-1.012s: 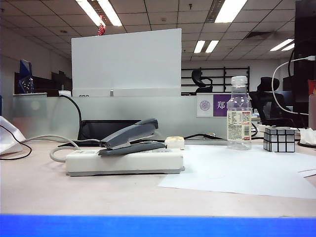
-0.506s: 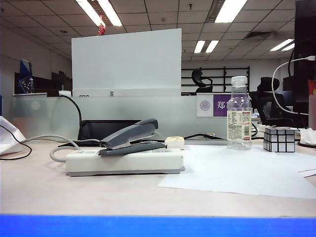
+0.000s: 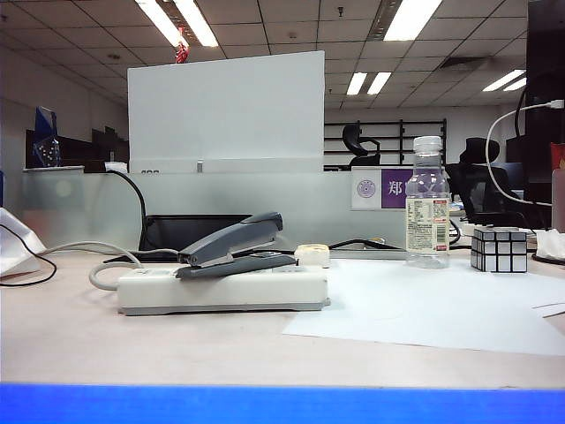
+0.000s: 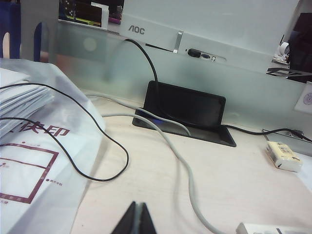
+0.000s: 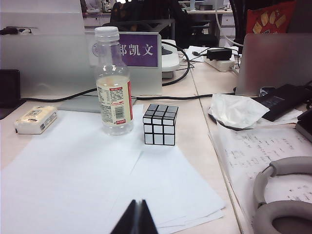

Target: Press the button on the power strip.

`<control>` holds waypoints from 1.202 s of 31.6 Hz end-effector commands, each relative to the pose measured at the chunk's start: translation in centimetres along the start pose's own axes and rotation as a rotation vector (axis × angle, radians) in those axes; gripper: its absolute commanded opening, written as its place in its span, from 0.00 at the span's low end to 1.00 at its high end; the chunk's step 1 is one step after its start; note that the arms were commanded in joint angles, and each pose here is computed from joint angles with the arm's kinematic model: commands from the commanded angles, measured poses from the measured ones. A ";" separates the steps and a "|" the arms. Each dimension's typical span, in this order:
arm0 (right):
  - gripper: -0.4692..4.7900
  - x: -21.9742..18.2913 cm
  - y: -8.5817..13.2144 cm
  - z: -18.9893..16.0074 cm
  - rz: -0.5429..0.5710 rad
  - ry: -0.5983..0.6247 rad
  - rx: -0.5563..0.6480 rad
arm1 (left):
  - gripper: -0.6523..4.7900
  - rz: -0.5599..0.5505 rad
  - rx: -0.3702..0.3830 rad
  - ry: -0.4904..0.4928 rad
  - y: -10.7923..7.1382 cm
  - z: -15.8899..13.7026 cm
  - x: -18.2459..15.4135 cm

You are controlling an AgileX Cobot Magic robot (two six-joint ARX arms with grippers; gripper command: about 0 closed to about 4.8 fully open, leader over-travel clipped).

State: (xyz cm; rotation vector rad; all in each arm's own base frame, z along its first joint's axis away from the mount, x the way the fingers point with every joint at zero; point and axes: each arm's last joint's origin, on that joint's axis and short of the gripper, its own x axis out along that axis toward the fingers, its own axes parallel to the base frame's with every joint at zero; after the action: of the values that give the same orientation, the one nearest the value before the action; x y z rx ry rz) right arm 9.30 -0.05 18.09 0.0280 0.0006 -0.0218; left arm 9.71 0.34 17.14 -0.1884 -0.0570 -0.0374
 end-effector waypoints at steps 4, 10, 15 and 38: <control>0.09 -0.1 0.0 0.3 0.000 -0.019 -0.002 | 0.11 -0.005 0.000 -0.011 0.0 0.1 0.0; 0.09 -0.1 0.0 0.3 0.000 -0.018 -0.003 | 0.11 -0.005 0.000 -0.011 0.0 0.1 0.0; 0.09 -0.1 0.0 0.3 0.000 -0.019 -0.003 | 0.11 -0.005 0.000 -0.011 0.0 0.1 0.0; 0.09 -0.1 0.0 0.3 0.000 -0.019 -0.002 | 0.11 0.003 0.195 -0.013 0.0 0.2 0.0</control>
State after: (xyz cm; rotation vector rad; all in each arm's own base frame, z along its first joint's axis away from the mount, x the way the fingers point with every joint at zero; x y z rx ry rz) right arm 9.30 -0.05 18.09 0.0280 0.0007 -0.0214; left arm 9.71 0.35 17.14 0.0010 -0.0602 -0.0279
